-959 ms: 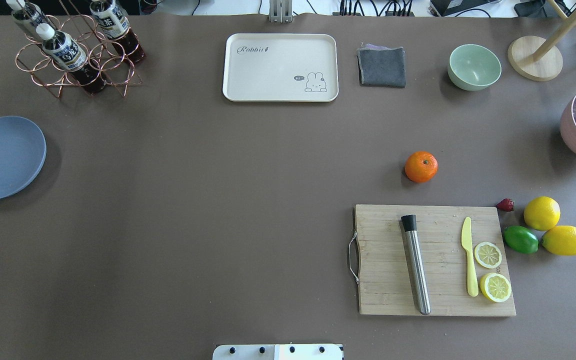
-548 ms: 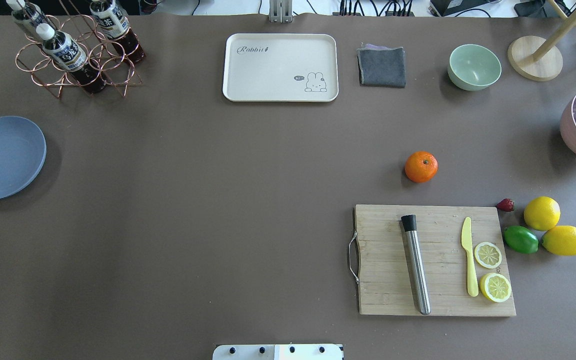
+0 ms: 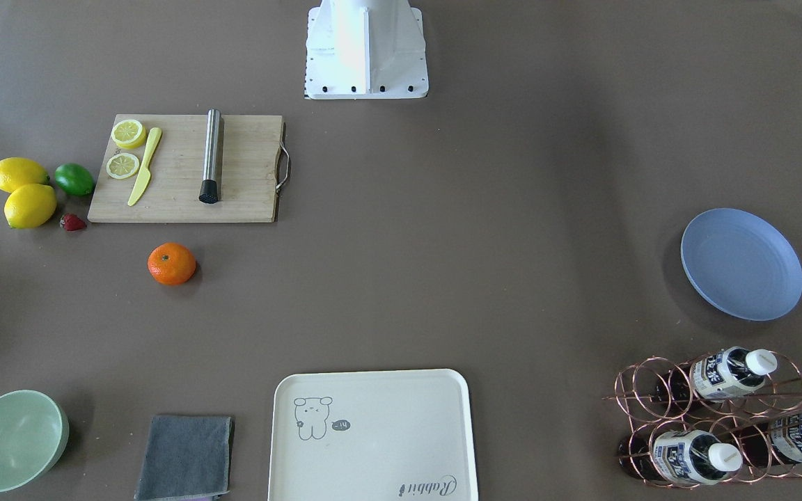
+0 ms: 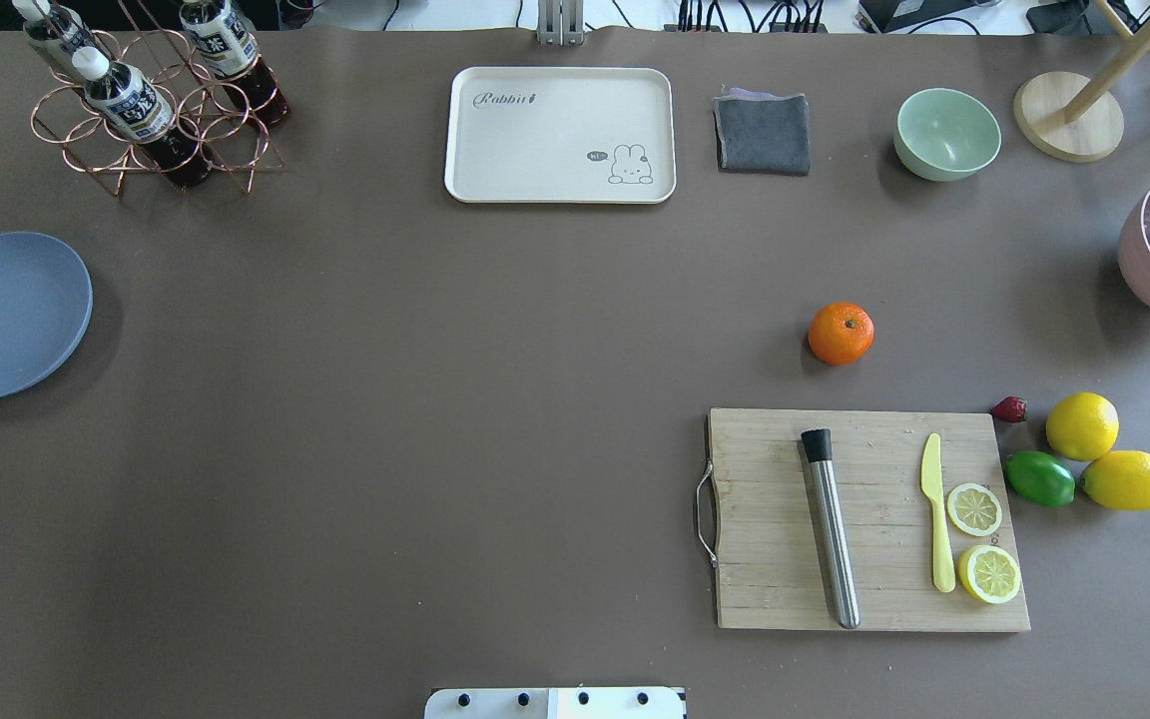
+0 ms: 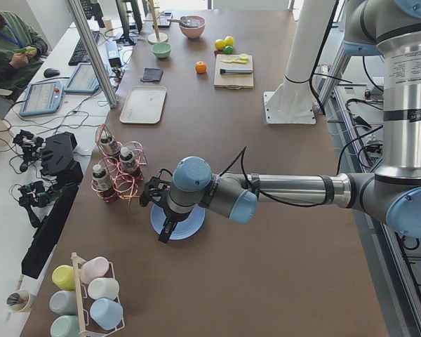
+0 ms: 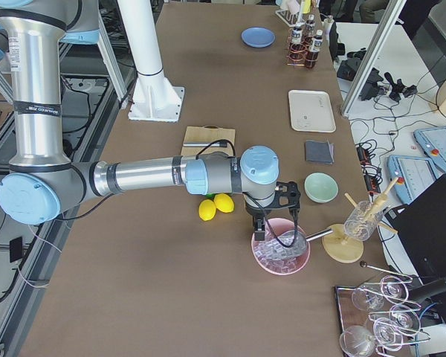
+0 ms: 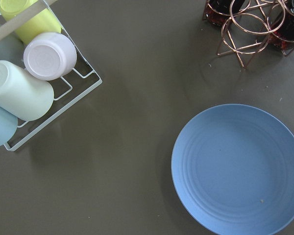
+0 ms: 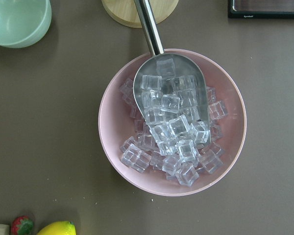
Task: Pick orange to plate
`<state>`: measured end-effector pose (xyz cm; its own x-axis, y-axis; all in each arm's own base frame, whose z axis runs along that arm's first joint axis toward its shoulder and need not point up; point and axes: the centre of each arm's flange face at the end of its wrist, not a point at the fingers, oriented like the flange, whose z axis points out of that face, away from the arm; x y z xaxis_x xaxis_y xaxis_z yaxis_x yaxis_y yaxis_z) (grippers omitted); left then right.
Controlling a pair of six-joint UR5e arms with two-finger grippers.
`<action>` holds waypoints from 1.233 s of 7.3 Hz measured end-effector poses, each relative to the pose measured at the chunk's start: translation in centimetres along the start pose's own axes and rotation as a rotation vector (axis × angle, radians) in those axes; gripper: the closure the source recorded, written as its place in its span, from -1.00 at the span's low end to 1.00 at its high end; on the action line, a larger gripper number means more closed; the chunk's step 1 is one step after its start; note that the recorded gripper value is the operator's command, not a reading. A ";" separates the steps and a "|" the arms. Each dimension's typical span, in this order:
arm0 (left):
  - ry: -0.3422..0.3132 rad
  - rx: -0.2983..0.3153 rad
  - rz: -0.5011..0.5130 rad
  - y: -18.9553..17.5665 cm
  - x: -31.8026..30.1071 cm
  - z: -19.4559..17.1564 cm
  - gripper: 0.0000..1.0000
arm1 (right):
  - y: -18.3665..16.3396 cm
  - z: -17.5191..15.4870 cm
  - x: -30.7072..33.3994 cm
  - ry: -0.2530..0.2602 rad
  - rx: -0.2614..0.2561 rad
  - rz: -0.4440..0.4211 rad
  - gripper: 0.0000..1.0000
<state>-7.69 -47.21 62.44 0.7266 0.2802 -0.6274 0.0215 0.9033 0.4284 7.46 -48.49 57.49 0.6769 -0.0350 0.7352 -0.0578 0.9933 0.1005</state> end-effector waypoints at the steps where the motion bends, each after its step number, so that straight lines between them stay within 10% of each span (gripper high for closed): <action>1: 0.004 0.015 0.031 0.9 -1.2 2.2 -0.96 | -0.5 0.1 -1.5 -0.014 -0.002 -0.002 -1.00; 9: 0.114 -0.009 -0.103 0.6 1.3 15.5 -0.96 | -4.4 1.0 -14.2 -0.065 -0.016 -0.004 -1.00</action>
<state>3.96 -51.37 71.92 0.6380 0.2204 -0.7378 0.0856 0.9319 0.3524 -2.62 -52.50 47.30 0.6278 -0.0457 0.7770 -0.0428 0.9947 0.0931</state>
